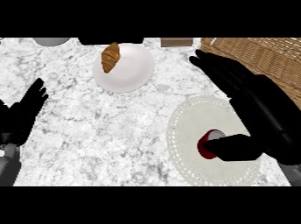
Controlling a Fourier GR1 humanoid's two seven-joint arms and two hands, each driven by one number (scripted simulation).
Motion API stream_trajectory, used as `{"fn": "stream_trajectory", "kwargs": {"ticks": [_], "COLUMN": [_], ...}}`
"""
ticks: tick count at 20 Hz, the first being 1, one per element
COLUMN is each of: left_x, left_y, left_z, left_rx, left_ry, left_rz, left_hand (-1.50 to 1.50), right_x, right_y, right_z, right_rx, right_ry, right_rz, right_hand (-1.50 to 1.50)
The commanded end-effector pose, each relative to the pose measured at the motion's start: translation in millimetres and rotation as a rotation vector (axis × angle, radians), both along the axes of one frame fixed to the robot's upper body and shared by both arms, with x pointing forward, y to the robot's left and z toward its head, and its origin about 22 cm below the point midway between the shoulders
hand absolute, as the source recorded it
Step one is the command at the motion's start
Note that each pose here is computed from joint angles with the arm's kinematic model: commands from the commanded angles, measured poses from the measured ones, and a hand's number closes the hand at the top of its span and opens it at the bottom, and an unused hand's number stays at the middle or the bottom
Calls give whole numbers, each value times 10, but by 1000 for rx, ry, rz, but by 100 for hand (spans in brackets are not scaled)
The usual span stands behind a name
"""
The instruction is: Pick the can from the placemat and place it in the basket
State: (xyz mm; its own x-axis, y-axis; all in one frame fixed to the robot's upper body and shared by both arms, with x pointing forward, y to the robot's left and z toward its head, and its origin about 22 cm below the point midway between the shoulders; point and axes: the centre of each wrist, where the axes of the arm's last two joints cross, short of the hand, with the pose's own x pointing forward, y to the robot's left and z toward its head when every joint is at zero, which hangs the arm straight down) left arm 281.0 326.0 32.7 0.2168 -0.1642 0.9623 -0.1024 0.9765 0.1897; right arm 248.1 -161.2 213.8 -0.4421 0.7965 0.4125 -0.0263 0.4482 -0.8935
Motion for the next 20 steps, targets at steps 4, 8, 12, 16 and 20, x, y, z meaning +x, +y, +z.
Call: {"fn": "stream_trajectory", "kwargs": {"ticks": [4, 8, 12, 16, 20], "left_x": [95, -11, 48, -36, 126], "left_y": [-45, -49, -63, -131, -144], "left_z": [67, -39, 138, -86, 38], "left_rx": [3, -7, -9, -10, -18], "left_ry": [-10, 8, -13, -18, -35], "left_rz": [-4, -30, -19, -22, -12], "left_hand": [0, 0, 0, 0, 0], "right_x": [-156, -274, -350, -568, -653], "right_y": [-146, -164, -372, -599, -817], "right_z": [829, 962, 1164, 1207, 1180], "right_rx": [-227, -296, -282, -173, -81], "right_ry": [92, 291, 363, 392, 320], "right_rz": [-221, -145, -110, -57, -69], "right_hand": [-150, -150, -150, -150, -150]}}
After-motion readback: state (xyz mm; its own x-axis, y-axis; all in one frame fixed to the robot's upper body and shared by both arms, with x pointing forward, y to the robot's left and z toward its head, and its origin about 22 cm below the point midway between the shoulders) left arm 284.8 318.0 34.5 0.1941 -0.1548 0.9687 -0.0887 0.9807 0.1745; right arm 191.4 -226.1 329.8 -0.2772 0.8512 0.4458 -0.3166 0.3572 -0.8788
